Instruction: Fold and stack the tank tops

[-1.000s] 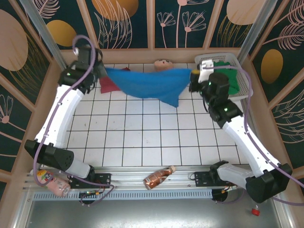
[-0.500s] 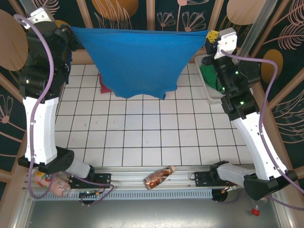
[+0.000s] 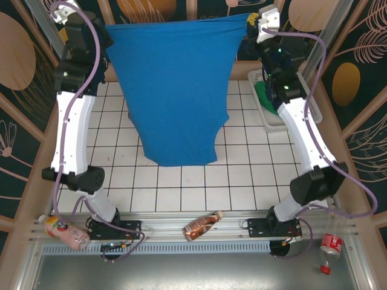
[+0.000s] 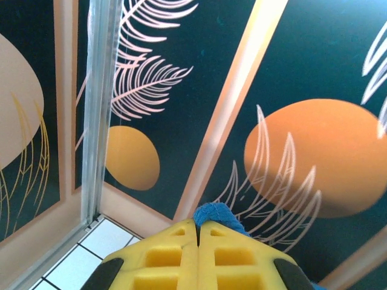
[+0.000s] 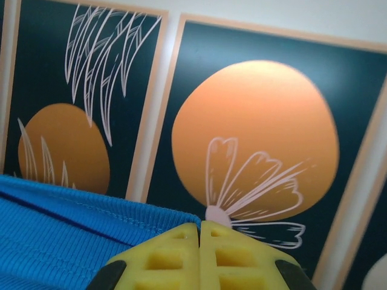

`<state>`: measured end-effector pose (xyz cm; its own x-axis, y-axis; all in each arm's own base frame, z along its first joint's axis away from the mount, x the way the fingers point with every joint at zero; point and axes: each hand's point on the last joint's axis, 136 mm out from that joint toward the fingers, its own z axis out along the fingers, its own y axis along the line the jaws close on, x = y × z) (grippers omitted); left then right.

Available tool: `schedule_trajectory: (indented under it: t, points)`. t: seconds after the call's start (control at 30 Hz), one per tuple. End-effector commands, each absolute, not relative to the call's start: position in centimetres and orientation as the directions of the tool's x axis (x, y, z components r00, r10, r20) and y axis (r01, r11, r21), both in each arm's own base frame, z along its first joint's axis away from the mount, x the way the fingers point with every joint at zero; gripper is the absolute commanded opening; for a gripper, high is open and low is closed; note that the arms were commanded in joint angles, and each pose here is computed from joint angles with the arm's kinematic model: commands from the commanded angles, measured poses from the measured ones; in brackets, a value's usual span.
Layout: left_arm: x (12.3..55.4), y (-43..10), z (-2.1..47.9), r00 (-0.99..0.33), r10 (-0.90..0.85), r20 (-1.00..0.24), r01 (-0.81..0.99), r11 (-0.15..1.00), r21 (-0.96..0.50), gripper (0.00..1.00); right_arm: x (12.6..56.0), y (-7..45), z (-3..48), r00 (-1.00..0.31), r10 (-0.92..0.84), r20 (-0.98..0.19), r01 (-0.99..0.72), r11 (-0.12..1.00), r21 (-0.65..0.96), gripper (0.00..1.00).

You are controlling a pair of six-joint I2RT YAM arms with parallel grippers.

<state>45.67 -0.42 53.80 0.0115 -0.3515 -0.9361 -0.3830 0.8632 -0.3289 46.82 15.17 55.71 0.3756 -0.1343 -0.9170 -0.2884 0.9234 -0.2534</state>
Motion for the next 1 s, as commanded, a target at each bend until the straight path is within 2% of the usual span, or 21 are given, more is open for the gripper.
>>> schedule_trajectory:
  t: [0.0,0.13,0.27,0.37,0.43,0.5,0.63,0.7,0.83,0.97]
  points:
    - [44.3,1.3,58.2,0.151,-0.335,-0.930,-0.379,0.849,-0.368,0.00,44.8,15.0,60.4,0.469,-0.048,-0.882,-0.324,0.919,-0.223,0.00]
    - [43.2,1.4,59.5,0.165,-0.297,-0.940,-0.365,0.868,-0.338,0.00,44.3,15.3,60.4,0.457,-0.051,-0.888,-0.347,0.909,-0.231,0.00]
    - [40.4,1.0,59.8,0.128,-0.304,-0.944,-0.313,0.891,-0.330,0.00,42.6,15.5,59.3,0.411,-0.051,-0.910,-0.398,0.888,-0.230,0.00]
    - [37.2,0.8,58.9,0.081,-0.307,-0.948,-0.273,0.908,-0.317,0.00,41.0,15.9,56.0,0.299,-0.045,-0.953,-0.472,0.861,-0.188,0.00]
    - [35.2,0.2,56.7,0.021,-0.321,-0.947,-0.233,0.920,-0.317,0.00,39.7,16.2,51.9,0.192,-0.060,-0.980,-0.526,0.836,-0.154,0.00]
    - [34.5,-0.8,51.7,-0.109,-0.359,-0.927,-0.210,0.920,-0.331,0.00,38.2,16.1,47.2,0.096,-0.110,-0.989,-0.555,0.819,-0.145,0.00]
    - [31.4,-1.7,36.8,-0.387,-0.459,-0.800,-0.290,0.884,-0.368,0.00,34.3,16.2,36.2,-0.125,-0.222,-0.967,-0.635,0.767,-0.094,0.00]
    - [28.7,-1.0,29.9,-0.464,-0.531,-0.709,-0.401,0.839,-0.366,0.00,32.2,16.4,30.3,-0.222,-0.304,-0.927,-0.673,0.736,-0.080,0.00]
    - [23.5,-2.7,19.3,-0.577,-0.666,-0.473,-0.503,0.746,-0.436,0.00,27.5,15.8,18.0,-0.394,-0.539,-0.745,-0.724,0.681,-0.109,0.00]
    - [19.3,-3.9,13.7,-0.663,-0.675,-0.323,-0.536,0.730,-0.424,0.00,24.9,14.5,11.7,-0.448,-0.631,-0.633,-0.743,0.657,-0.130,0.00]
